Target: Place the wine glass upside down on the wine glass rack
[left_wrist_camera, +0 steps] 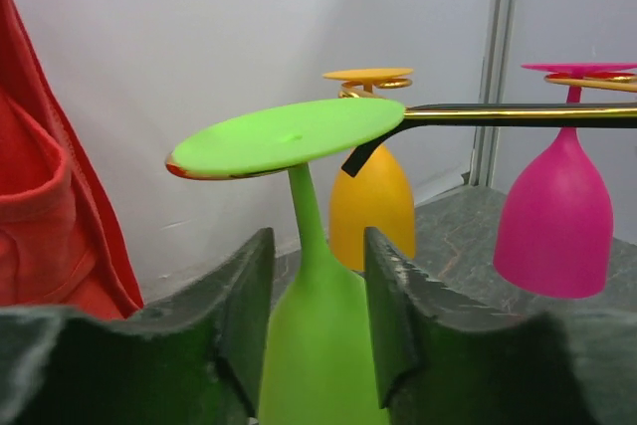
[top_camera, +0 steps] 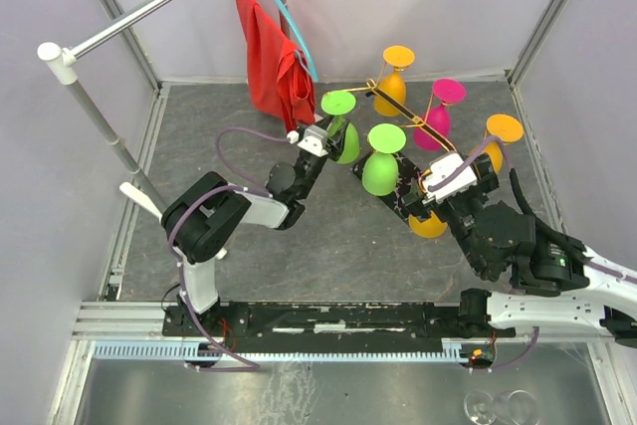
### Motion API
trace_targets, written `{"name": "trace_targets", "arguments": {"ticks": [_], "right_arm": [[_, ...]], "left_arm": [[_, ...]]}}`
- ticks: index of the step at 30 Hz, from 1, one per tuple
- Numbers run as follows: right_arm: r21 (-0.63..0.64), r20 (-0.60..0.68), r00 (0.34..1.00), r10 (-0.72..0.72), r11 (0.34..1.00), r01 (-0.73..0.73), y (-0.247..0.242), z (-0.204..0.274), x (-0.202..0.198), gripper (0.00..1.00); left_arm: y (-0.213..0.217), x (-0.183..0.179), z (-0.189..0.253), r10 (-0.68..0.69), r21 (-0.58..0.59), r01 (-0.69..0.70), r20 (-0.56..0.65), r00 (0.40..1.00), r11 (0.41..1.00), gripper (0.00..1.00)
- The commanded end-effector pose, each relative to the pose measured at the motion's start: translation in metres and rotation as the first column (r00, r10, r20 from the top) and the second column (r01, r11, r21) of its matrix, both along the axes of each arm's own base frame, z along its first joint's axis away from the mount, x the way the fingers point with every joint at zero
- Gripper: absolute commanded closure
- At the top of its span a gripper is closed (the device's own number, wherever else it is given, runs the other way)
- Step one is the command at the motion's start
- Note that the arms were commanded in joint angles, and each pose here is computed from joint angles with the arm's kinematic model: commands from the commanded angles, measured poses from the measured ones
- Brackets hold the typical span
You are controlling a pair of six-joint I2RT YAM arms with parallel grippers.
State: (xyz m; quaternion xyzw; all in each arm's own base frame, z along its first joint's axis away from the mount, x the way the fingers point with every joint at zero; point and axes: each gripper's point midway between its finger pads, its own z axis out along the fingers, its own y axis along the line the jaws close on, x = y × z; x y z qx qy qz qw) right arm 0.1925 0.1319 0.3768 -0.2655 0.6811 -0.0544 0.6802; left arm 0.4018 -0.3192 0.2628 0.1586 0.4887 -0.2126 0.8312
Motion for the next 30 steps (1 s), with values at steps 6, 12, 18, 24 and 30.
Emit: {"name": "trace_targets", "arguments": {"ticks": [6, 12, 18, 24, 30], "right_arm": [[0.086, -0.006, 0.999, -0.032, 0.996, 0.032, -0.008, 0.008, -0.001, 0.01], [0.11, -0.012, 0.999, -0.034, 0.993, 0.035, -0.008, 0.013, -0.001, 0.0], [0.129, -0.025, 1.0, -0.011, 0.992, 0.014, 0.002, 0.022, -0.002, 0.0], [0.066, -0.038, 0.999, 0.023, 0.998, -0.021, 0.036, 0.031, 0.004, 0.0], [0.097, -0.123, 0.98, 0.155, 0.985, -0.144, 0.086, 0.037, 0.028, 0.0]], "left_arm": [[0.03, -0.023, 0.036, 0.077, -0.118, -0.065, 0.099, 0.992, 0.991, 0.24], [0.058, -0.045, 0.023, 0.095, -0.107, -0.09, 0.045, 0.994, 0.99, 0.08], [0.093, -0.071, 0.015, 0.116, -0.144, -0.12, -0.038, 0.993, 0.982, 0.01], [0.098, -0.065, 0.005, 0.17, 0.037, -0.167, -0.334, 0.927, 0.985, 0.01], [0.117, -0.091, 0.032, 0.144, 0.03, -0.143, -0.342, 0.929, 0.989, 0.01]]}}
